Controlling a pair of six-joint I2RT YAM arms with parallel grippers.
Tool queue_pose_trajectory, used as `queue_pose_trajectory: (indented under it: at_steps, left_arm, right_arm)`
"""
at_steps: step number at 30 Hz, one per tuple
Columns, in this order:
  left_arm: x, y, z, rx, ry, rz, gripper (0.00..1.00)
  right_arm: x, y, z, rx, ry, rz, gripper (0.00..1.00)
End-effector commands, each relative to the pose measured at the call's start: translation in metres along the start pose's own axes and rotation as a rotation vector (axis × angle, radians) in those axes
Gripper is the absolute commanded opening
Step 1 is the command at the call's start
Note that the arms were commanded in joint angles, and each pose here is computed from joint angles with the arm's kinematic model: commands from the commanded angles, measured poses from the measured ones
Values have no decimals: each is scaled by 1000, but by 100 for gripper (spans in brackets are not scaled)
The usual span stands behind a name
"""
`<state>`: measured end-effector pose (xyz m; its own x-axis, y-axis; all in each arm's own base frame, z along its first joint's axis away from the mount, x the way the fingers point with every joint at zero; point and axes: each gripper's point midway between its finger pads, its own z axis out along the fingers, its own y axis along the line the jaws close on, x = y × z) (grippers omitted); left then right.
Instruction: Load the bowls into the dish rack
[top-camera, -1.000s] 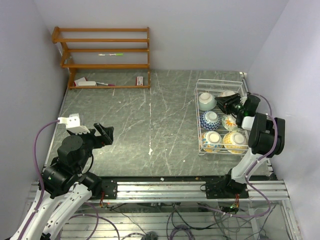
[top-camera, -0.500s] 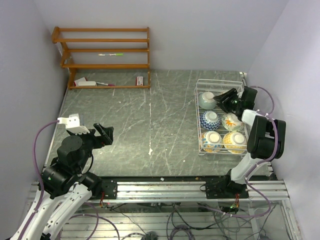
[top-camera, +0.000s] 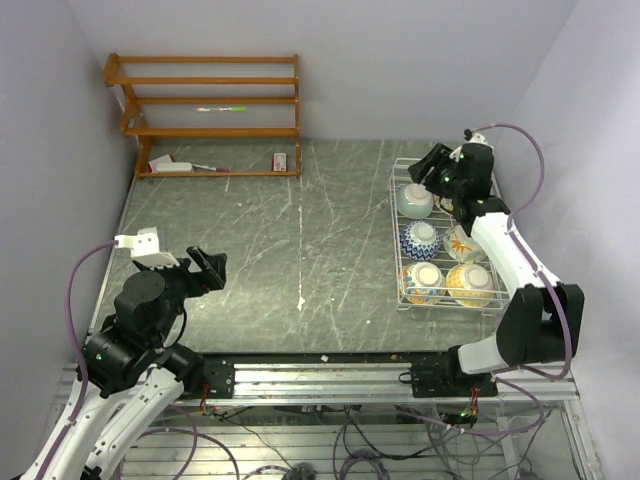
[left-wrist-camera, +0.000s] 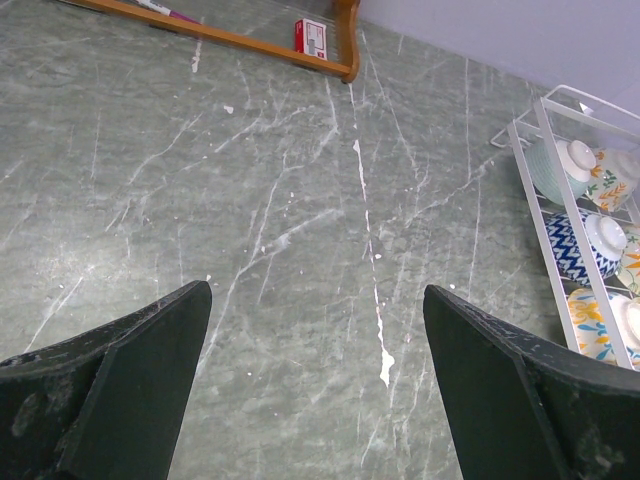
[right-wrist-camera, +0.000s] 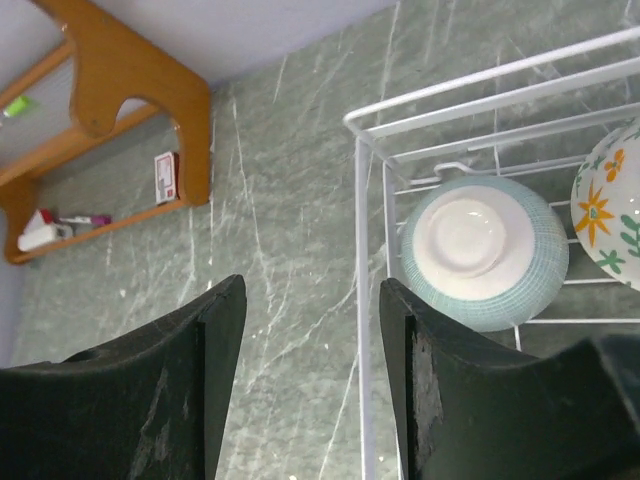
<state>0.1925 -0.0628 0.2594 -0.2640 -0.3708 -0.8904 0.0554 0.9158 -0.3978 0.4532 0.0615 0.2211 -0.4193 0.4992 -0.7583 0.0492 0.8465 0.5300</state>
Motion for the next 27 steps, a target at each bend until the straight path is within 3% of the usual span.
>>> queue_pose_trajectory:
  at_steps: [1, 7, 14, 27]
  left_arm:
    - [-13, -3, -6, 7, -35, -20, 98]
    - [-12, -3, -5, 5, -30, -15, 98]
    - [-11, -2, -3, -2, -25, -12, 98]
    - [-12, 2, -2, -31, -24, -13, 98]
  right_arm:
    - [8, 4, -27, 167, -22, -178, 58]
    - [30, 34, -61, 165, -40, -269, 67]
    - [49, 59, -90, 120, -71, -330, 71]
    - [79, 56, -104, 128, -34, -383, 75]
